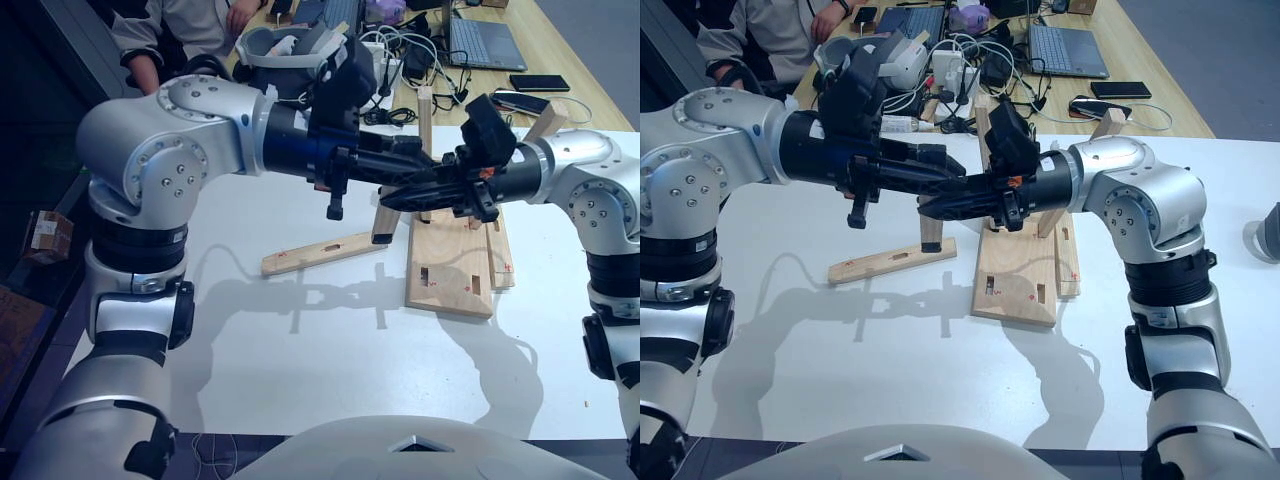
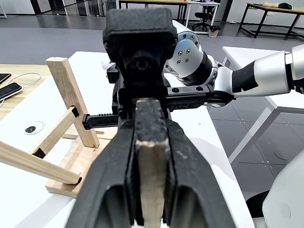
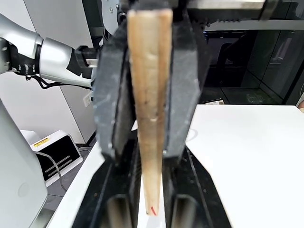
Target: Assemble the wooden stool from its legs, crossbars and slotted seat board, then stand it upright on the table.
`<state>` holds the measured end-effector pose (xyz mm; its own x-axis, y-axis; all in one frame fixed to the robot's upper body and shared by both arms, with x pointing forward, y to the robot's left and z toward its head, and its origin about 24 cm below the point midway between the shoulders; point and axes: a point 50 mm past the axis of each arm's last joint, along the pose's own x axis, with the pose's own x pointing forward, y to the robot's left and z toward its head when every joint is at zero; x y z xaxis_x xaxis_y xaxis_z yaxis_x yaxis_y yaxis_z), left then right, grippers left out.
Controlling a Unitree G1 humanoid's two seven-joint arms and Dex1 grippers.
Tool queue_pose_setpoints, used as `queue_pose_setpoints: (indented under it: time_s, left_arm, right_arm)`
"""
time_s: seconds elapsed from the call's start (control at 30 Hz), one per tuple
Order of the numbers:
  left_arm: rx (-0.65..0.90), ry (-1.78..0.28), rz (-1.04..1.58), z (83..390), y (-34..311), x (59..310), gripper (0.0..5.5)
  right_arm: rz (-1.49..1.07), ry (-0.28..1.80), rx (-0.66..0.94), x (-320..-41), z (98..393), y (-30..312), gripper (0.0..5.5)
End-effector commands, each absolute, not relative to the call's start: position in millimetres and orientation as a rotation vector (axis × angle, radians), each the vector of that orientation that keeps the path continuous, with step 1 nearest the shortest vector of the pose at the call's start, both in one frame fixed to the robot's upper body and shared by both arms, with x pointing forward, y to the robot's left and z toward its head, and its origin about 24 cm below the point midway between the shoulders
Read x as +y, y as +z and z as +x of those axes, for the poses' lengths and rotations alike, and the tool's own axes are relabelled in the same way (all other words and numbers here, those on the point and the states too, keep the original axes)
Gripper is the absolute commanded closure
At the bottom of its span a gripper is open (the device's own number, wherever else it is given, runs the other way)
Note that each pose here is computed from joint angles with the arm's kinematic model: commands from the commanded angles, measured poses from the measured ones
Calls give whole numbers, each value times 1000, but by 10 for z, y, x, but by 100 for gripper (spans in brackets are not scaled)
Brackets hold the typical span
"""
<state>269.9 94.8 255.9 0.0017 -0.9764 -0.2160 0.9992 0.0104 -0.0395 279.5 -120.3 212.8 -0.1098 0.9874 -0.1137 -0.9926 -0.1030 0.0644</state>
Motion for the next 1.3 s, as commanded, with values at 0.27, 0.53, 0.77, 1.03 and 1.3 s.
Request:
queue_pose_setpoints:
  time_s: [0.27,0.53,0.77,1.03,1.3]
  left_arm:
    - [210,-1449,126,2758,2589,1227,505]
    - [169,-1376,88,2812,2590,1254,507]
    - [97,-1349,-5,2846,2651,1193,509]
    - [172,-1148,-34,2872,2469,1559,509]
    - [68,-954,-195,2937,2460,1813,509]
  right_arm:
    - [-191,1543,105,-1436,2897,2244,512]
    - [-171,1501,86,-1411,2913,2252,512]
    - [-123,1438,38,-1432,2966,2263,378]
    - [-75,1274,91,-1664,2855,2078,263]
    - [47,1153,186,-1675,2530,1781,262]
